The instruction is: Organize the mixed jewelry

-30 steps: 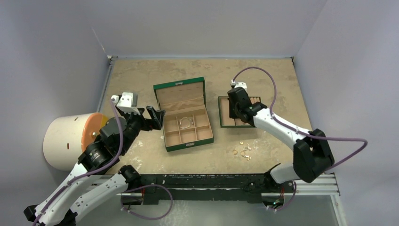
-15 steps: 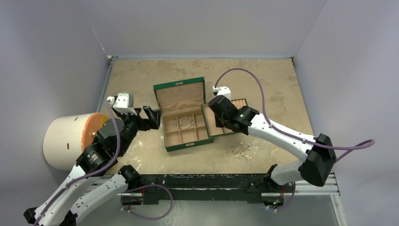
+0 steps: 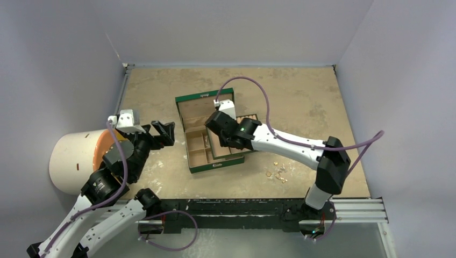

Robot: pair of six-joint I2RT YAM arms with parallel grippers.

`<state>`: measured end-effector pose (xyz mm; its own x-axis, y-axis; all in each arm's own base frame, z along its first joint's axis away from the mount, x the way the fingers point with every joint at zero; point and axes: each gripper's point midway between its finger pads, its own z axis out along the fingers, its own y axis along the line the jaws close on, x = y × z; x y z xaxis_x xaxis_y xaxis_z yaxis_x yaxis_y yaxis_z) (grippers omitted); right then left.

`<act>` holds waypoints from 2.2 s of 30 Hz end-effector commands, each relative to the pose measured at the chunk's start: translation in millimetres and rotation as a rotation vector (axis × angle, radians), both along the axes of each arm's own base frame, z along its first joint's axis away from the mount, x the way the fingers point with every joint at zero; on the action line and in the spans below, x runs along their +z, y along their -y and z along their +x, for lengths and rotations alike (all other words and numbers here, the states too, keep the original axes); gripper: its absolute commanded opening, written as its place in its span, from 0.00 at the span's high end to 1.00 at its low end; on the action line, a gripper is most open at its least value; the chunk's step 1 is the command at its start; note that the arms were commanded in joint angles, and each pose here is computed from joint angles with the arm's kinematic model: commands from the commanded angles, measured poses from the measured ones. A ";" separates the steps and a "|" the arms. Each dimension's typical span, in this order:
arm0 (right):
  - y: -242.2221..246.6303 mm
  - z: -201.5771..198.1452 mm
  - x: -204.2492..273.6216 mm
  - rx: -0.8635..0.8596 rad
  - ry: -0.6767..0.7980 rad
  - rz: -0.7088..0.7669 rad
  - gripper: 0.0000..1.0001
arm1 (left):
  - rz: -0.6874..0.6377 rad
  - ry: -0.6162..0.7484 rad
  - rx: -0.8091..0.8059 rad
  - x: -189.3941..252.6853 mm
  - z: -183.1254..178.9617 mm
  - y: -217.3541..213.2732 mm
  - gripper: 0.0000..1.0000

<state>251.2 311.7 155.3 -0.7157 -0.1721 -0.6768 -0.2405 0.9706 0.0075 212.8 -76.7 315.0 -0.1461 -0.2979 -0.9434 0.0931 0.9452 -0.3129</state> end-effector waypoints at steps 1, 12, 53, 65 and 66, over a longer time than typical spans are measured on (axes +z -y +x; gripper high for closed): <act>-25.7 12.8 19.0 -0.034 0.051 0.045 1.00 | -0.044 0.031 0.065 11.3 -1.1 -13.3 0.07; -68.6 13.0 -12.3 -0.019 0.007 0.018 1.00 | -0.059 0.046 0.068 14.1 -4.0 -16.5 0.06; -120.4 -1.5 -56.0 -0.008 -0.044 -0.026 1.00 | -0.079 0.066 0.043 18.9 -7.3 -15.1 0.06; -137.8 -4.3 -64.3 -0.001 -0.075 0.022 1.00 | -0.078 0.064 0.040 18.5 -6.9 -14.3 0.06; -139.5 -4.1 -65.6 0.000 -0.078 0.027 1.00 | -0.078 0.064 0.040 18.2 -6.7 -14.3 0.06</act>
